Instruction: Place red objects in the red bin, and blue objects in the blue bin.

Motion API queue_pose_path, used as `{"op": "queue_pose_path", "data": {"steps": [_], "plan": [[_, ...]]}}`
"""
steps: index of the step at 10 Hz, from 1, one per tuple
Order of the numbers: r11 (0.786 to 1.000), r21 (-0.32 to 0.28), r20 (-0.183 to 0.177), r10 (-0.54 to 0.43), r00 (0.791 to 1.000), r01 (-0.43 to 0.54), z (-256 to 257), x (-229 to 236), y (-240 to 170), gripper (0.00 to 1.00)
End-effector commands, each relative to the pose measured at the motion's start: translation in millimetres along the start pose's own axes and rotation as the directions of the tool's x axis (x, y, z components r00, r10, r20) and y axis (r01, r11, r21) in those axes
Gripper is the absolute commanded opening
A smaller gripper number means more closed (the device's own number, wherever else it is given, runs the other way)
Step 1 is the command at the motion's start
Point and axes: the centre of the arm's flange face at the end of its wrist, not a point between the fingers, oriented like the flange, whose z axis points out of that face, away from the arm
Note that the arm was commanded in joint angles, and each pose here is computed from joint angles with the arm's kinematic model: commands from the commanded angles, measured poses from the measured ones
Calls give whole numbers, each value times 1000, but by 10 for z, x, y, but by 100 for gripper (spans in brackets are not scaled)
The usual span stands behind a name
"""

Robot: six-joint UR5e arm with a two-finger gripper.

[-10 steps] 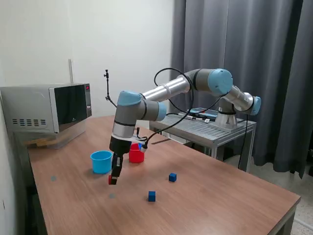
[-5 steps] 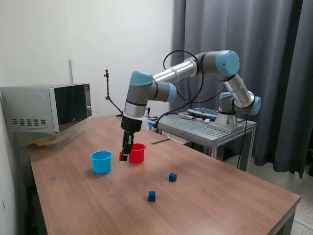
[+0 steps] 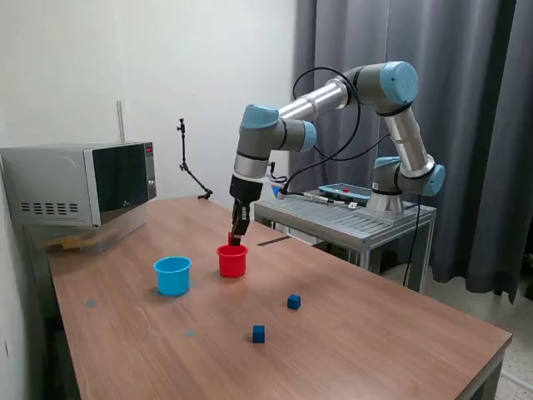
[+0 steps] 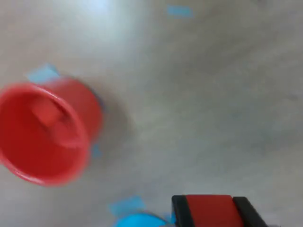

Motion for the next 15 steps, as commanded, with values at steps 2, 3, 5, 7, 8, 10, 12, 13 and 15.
{"op": "queue_pose_path", "data": {"steps": [2, 3, 5, 7, 8, 10, 12, 13, 15], "plan": [[994, 55, 41, 89, 995, -91, -30, -768, -159, 0], [992, 69, 51, 102, 993, -105, 36, -858, -179, 0], [987, 89, 66, 131, 989, -136, 137, -993, -195, 0], [977, 126, 85, 163, 983, -173, 330, -1119, -266, 0], [974, 141, 94, 168, 981, -180, 437, -1179, -309, 0], [972, 154, 100, 165, 981, -180, 523, -1183, -340, 0], [972, 132, 84, 183, 980, -193, 505, -1211, -235, 0], [972, 134, 85, 182, 980, -192, 515, -1209, -235, 0], [968, 153, 95, 184, 978, -197, 698, -1216, -206, 0]]}}
